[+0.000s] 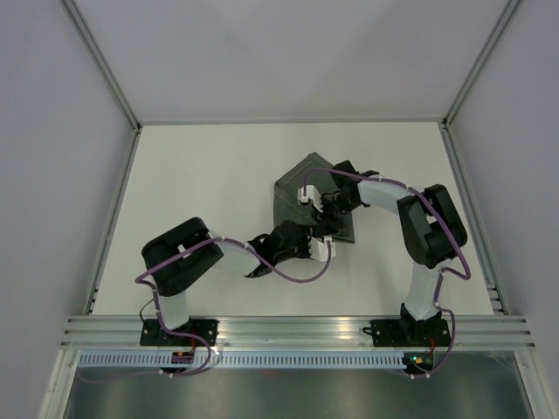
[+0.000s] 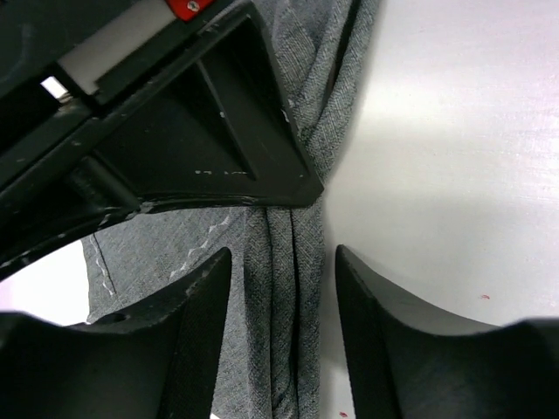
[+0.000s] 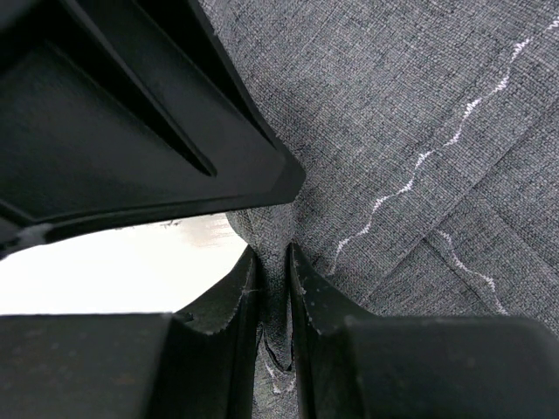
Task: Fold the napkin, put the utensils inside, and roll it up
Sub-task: Roll the napkin with the utensil
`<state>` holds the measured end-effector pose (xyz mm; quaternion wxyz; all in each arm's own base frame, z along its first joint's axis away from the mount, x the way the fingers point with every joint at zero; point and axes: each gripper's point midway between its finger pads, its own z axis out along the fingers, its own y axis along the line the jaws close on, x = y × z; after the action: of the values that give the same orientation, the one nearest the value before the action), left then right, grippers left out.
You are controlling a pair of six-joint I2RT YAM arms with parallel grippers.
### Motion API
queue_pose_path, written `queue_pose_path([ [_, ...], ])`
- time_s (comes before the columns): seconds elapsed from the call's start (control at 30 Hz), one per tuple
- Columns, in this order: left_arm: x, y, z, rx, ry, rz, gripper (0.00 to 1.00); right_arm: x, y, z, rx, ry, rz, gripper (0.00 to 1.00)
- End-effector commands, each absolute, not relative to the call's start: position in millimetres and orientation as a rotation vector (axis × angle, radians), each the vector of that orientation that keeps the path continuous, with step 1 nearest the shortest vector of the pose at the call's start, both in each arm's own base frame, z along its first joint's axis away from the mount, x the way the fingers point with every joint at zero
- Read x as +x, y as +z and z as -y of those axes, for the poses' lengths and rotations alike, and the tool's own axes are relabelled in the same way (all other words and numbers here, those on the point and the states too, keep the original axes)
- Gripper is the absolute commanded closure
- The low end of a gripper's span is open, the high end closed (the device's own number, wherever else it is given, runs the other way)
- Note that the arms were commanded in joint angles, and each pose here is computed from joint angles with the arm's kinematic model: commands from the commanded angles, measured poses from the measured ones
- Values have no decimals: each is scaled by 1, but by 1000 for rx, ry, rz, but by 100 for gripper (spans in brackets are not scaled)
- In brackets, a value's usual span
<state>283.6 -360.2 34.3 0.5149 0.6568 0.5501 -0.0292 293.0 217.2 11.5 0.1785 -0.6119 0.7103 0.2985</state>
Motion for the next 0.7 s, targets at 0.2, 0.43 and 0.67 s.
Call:
queue_pose_path([
  [0.2, 276, 2, 352, 1771, -38, -1360, 60, 229, -39, -165, -1852, 913, -2356, 87],
  [0.43, 267, -3, 357, 1797, -114, -1398, 88, 229, -36, -165, -1841, 919, -2356, 87],
  [0.67, 262, 0, 364, 1785, -225, -1484, 98, 230, -25, -168, -1816, 920, -2336, 84],
])
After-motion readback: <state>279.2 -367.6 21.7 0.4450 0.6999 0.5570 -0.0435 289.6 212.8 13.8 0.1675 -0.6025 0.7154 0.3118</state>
